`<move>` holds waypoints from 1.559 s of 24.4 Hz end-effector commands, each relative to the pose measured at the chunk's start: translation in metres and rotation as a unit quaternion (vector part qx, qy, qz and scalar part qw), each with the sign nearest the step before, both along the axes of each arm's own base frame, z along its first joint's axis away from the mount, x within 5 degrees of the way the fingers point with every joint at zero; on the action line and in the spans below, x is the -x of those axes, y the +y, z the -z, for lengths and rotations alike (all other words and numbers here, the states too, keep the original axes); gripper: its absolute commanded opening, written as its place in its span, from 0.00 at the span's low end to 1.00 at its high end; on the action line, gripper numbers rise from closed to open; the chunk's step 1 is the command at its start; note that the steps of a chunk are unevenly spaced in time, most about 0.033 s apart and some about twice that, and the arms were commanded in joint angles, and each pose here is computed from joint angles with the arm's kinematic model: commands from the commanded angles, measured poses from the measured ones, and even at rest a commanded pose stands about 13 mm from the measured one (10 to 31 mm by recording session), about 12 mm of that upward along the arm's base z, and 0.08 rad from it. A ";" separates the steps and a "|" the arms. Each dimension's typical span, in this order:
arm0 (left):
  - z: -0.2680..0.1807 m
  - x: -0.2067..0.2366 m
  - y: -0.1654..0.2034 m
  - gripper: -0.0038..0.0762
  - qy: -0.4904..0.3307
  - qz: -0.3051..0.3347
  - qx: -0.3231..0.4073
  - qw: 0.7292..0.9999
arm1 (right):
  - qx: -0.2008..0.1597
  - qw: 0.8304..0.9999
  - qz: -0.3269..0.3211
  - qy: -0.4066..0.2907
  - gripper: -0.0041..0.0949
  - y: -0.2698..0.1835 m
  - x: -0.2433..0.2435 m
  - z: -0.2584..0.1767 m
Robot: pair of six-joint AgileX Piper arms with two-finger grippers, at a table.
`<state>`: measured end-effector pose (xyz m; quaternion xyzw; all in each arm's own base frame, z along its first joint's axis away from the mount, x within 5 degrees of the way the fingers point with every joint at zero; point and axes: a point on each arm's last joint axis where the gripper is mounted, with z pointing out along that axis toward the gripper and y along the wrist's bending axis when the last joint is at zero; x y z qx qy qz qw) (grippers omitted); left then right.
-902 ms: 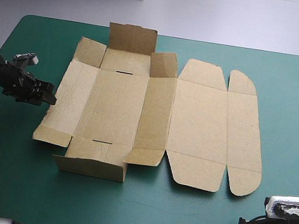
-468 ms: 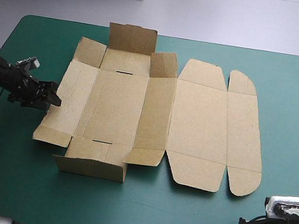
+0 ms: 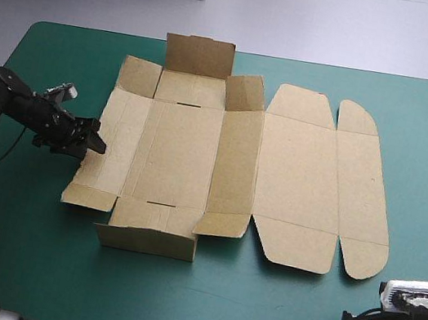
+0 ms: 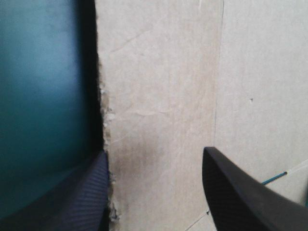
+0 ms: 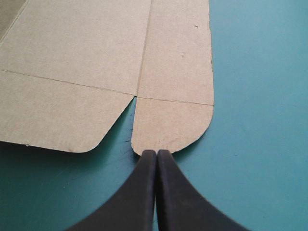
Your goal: Fold the box
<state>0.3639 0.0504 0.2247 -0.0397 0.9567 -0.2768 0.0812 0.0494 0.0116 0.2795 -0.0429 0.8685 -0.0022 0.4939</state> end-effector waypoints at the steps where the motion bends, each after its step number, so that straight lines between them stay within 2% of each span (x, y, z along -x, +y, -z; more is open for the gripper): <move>1: -0.022 0.009 -0.007 0.58 0.001 0.030 0.003 1.000 | 0.001 0.999 0.007 -0.037 0.02 -0.001 -0.003 -0.012; 5: -0.020 0.010 -0.005 0.58 0.006 0.035 -0.012 0.999 | 0.001 0.999 0.007 -0.037 0.02 -0.001 -0.003 -0.012; 12: -0.024 0.007 -0.014 0.58 0.004 0.016 0.028 0.999 | 0.001 0.999 0.007 -0.037 0.02 -0.001 -0.003 -0.012; 22: -0.016 0.000 -0.060 0.57 0.027 0.046 0.060 0.997 | -0.001 0.999 0.007 -0.038 0.02 -0.001 -0.003 -0.012; 24: -0.017 0.000 -0.064 0.52 0.027 0.047 0.067 0.996 | -0.001 0.999 0.007 -0.038 0.02 -0.001 -0.003 -0.012; 26: -0.018 -0.001 -0.066 0.39 0.026 0.047 0.073 0.996 | -0.004 0.999 0.006 -0.040 0.02 -0.001 -0.003 -0.012; 28: -0.016 0.000 -0.067 0.05 0.023 0.061 0.059 0.996 | -0.004 0.999 0.006 -0.041 0.02 -0.001 -0.003 -0.012; 32: -0.016 0.000 -0.075 0.04 0.004 0.092 0.009 0.996 | -0.005 0.999 0.007 -0.042 0.02 -0.001 -0.003 -0.012; 35: -0.056 -0.001 -0.083 0.04 -0.073 0.140 -0.065 0.985 | -0.012 0.999 0.007 -0.042 0.02 0.000 -0.003 -0.012; 38: -0.112 0.005 -0.090 0.04 -0.155 0.173 -0.149 0.961 | -0.017 0.999 0.010 -0.042 0.02 0.000 -0.003 -0.013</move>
